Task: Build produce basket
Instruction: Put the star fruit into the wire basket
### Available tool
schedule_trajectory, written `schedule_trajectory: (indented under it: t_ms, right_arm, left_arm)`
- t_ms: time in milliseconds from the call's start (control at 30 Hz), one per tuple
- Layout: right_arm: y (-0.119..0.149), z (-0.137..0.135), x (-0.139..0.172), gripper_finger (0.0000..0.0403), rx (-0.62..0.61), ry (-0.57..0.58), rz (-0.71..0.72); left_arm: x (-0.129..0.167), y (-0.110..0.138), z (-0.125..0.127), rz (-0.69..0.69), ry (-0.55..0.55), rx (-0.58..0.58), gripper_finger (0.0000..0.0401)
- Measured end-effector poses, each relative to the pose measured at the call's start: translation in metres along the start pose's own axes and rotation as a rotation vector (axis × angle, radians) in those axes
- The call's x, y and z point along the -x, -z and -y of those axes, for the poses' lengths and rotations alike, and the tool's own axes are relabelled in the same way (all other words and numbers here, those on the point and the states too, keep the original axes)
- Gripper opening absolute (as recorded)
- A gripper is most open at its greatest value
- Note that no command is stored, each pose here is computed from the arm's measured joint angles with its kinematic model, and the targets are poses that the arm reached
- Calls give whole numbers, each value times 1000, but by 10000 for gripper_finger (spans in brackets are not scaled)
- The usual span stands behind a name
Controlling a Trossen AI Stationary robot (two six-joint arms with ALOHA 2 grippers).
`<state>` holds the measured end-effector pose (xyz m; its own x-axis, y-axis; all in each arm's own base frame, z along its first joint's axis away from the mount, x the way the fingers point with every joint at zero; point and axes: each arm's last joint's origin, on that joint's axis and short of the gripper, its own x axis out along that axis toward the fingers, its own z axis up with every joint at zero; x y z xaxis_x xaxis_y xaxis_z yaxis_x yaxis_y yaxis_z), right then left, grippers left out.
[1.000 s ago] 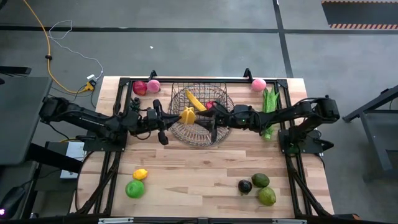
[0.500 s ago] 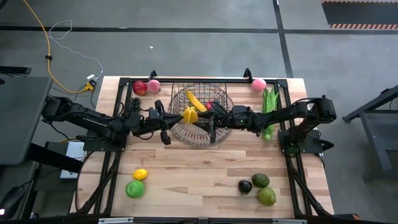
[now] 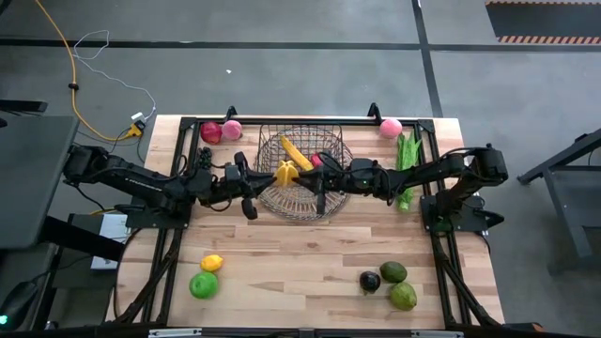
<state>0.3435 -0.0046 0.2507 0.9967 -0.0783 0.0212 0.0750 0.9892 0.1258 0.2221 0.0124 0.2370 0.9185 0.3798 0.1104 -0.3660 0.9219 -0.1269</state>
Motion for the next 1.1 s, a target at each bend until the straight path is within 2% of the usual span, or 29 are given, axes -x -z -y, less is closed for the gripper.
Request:
schedule_trajectory:
  t_ms: [200, 367, 567, 800, 1100]
  right_arm:
    - [-4, 0, 4, 7, 39, 13, -21]
    - [-18, 0, 20, 7, 93, 95, -55]
    - [-18, 2, 48, 5, 135, 131, -51]
    - [-15, 4, 78, 5, 164, 61, -48]
    - [-15, 3, 81, 5, 156, 26, -48]
  left_arm:
    - [2, 3, -2, -61, -18, -41, 73]
    - [14, -6, -8, -86, -91, -42, 124]
    - [32, -19, -9, -94, -36, -40, 170]
    - [45, -28, -8, -88, 49, -62, 178]
    - [45, -27, -6, -94, 54, -66, 179]
